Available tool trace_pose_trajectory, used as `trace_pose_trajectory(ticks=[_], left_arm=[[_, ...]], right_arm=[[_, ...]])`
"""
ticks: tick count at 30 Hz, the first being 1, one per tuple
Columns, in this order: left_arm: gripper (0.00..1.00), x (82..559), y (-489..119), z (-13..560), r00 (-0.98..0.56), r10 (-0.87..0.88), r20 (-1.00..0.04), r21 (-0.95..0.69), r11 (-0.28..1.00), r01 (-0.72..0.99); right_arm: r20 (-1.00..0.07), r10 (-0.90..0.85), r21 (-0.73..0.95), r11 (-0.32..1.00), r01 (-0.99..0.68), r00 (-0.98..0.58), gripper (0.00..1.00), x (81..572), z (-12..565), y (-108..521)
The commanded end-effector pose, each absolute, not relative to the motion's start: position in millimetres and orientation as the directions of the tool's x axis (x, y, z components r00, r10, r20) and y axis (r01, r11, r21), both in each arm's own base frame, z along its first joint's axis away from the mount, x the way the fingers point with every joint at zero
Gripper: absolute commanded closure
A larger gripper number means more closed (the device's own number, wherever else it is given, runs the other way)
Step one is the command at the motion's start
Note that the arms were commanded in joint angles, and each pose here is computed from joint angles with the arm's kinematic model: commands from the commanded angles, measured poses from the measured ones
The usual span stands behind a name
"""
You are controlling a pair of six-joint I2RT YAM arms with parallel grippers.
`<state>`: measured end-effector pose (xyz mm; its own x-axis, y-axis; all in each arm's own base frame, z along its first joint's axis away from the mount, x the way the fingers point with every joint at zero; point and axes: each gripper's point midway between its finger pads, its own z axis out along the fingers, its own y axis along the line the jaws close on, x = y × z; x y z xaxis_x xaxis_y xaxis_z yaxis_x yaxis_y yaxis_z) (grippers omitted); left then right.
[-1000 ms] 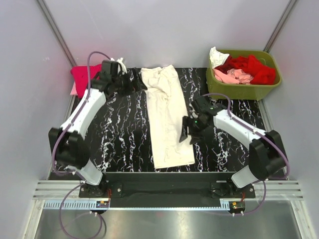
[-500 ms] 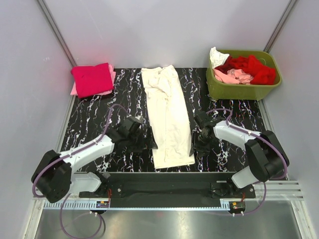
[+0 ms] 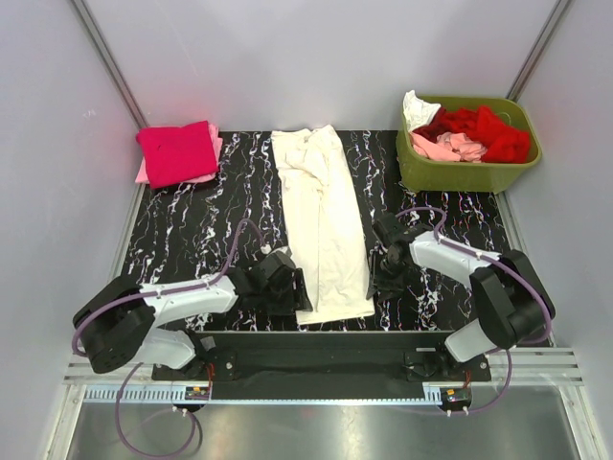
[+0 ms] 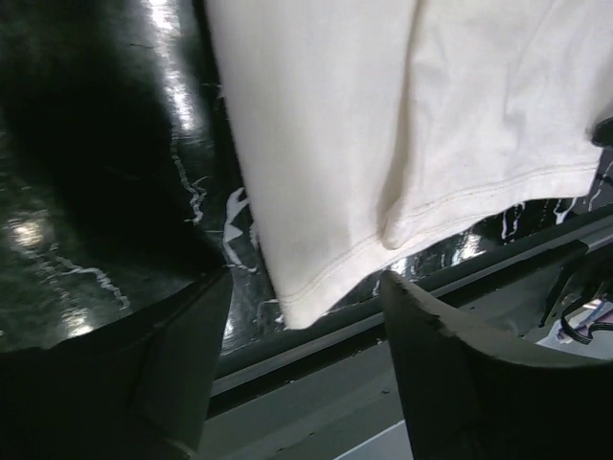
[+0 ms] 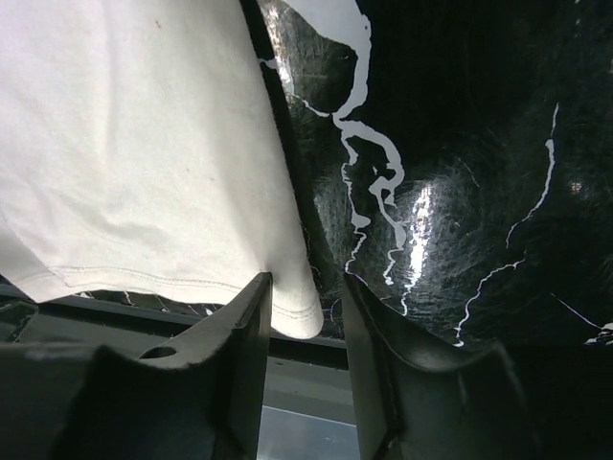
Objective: Fold and stack the t-shirts
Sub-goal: Fold the tshirt
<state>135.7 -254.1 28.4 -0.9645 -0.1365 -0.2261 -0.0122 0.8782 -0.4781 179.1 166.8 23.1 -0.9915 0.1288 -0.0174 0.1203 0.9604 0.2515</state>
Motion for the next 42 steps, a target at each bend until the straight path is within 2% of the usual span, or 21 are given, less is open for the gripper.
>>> trace_pose_trajectory(ticks=[1,4,5,7,8,10,11,15,23,29,36,42], left_arm=[[0.37,144,-271,26,-0.954,-0.159,-0.256,-0.498,0.867,-0.011],[0.47,139,-277,19,-0.959,-0.131,-0.249,-0.478,0.878,0.004],[0.57,138,-277,16,-0.962,-0.123,-0.245,-0.470,0.882,0.007],[0.68,137,-278,15,-0.962,-0.121,-0.243,-0.467,0.884,0.007],[0.82,137,-278,14,-0.962,-0.122,-0.244,-0.465,0.885,0.006],[0.98,137,-276,14,-0.961,-0.124,-0.248,-0.458,0.889,0.003],[1.00,139,-275,17,-0.958,-0.130,-0.257,-0.456,0.890,0.001],[1.00,139,-255,20,-0.948,-0.142,-0.285,-0.396,0.918,-0.018],[1.00,129,-255,51,-0.935,-0.181,-0.305,-0.468,0.884,-0.018],[1.00,128,-264,86,-0.930,-0.181,-0.320,-0.490,0.872,-0.001],[1.00,159,-257,146,-0.888,-0.152,-0.435,-0.433,0.900,0.058],[0.98,222,-245,171,-0.858,-0.169,-0.485,-0.416,0.908,0.056]], right_arm=[[-0.041,0.108,0.232,0.968,0.096,-0.993,0.58,186,25,168],[-0.034,0.096,0.233,0.969,0.085,-0.995,0.60,185,24,173],[-0.030,0.089,0.232,0.969,0.080,-0.996,0.62,185,22,174],[-0.013,0.074,0.228,0.971,0.069,-0.997,0.63,180,18,177],[-0.013,0.070,0.235,0.970,0.065,-0.997,0.73,180,17,179],[-0.005,0.067,0.242,0.968,0.064,-0.998,0.89,175,15,180],[-0.005,0.072,0.245,0.967,0.068,-0.997,1.00,174,16,180],[-0.046,0.117,0.243,0.965,0.103,-0.992,1.00,167,26,171],[0.011,0.172,0.382,0.910,0.164,-0.985,1.00,127,44,184],[-0.016,0.183,0.443,0.882,0.157,-0.983,1.00,122,77,199],[-0.271,0.216,0.418,0.904,0.088,-0.938,1.00,182,151,200],[-0.356,0.200,0.369,0.928,0.059,-0.913,1.00,255,170,191]])
